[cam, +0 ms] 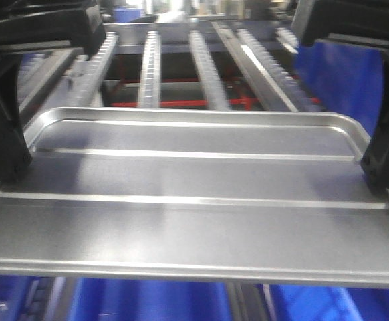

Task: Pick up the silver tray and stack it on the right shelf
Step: 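Hold the tray level in both grippers while the base turns away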

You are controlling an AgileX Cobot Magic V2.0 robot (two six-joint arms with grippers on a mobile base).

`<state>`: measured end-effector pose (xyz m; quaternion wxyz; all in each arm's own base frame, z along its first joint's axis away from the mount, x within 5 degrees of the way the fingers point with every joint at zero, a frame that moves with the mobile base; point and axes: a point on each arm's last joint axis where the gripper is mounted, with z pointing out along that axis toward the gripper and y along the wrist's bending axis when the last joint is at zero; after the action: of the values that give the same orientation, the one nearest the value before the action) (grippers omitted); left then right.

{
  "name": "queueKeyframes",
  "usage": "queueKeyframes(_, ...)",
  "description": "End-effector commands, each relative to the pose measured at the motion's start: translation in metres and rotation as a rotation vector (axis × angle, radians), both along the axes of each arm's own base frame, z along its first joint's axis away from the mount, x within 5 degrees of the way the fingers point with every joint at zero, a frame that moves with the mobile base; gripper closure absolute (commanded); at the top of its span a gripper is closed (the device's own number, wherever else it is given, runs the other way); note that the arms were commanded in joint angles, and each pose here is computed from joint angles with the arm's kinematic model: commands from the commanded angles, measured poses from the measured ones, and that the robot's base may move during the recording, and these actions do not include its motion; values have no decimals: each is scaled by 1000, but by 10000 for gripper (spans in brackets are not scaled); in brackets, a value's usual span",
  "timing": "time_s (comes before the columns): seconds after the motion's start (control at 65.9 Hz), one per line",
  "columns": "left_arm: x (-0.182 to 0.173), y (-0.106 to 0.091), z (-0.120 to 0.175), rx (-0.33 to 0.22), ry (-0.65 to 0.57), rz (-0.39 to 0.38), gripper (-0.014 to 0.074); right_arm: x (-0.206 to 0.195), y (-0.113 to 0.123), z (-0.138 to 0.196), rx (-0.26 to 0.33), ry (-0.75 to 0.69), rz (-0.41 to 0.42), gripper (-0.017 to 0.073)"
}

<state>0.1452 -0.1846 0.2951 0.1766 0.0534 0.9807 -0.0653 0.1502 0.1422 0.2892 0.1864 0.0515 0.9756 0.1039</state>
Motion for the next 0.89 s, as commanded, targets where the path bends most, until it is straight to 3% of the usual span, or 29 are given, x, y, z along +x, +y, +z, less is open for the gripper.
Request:
queueKeyframes(0.0,-1,5,14,-4,-53,-14,693,1,-5,12,-13,-59,9,501)
queueKeyframes(0.88,-1,5,14,-4,-53,-14,693,1,-5,12,-15,-57,8,501)
